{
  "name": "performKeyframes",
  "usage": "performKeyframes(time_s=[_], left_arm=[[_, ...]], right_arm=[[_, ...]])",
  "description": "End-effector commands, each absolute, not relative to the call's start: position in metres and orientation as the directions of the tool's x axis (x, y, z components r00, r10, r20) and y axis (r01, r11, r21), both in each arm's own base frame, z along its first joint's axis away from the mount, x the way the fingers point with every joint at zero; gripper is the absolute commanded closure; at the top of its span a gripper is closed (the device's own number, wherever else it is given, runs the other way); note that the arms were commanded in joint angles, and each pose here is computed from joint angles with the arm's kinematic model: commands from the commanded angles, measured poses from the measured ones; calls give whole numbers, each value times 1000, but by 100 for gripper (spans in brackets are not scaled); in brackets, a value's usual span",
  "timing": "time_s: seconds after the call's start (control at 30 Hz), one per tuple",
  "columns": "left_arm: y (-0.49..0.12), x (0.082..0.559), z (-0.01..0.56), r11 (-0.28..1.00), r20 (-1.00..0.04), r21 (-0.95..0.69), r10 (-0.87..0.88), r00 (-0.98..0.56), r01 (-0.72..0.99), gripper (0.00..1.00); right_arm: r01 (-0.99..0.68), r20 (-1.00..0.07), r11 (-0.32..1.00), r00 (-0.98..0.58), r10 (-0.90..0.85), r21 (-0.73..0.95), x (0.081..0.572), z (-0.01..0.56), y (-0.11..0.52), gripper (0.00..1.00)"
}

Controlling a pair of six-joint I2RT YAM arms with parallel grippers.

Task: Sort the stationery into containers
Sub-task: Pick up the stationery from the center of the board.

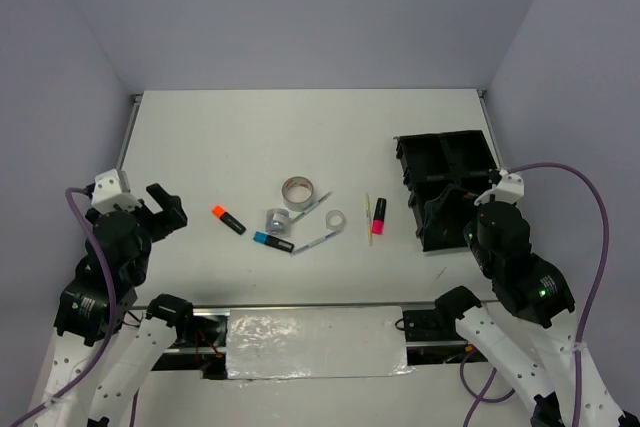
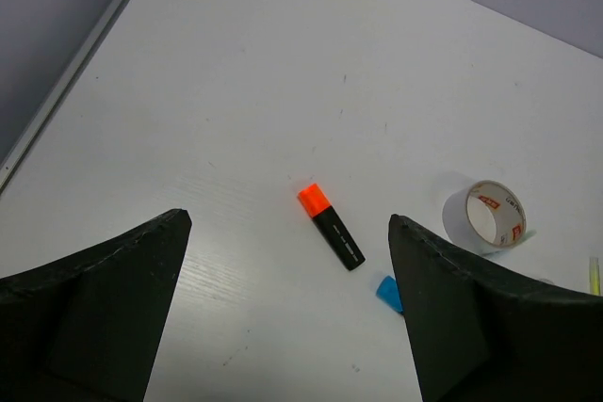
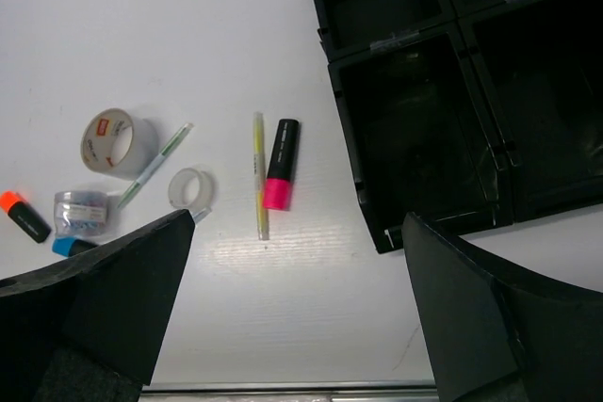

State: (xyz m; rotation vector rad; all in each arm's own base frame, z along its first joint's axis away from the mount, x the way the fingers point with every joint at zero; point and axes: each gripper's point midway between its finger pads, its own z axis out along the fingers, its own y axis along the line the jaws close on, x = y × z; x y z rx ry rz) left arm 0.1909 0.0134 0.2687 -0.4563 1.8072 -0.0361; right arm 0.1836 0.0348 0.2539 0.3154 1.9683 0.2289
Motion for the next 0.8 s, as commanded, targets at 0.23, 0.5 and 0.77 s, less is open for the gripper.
performKeyframes(time_s=[0.23,0.5,0.77], left_arm=[[6,201,277,931,-927,-267,-319,-199,-250,1],[4,205,271,932,-921,-252,-313,-232,-259,1],[-4,216,261,944,-911,-220,-289,-294,-246,1]], right_arm=[[-262,-841,824,-371,394,502,214,289,122,0],[-309,-754,878,-652,86,367,304,234,248,1],[-216,-654,975,-746,-128,55,391,143,308,25]])
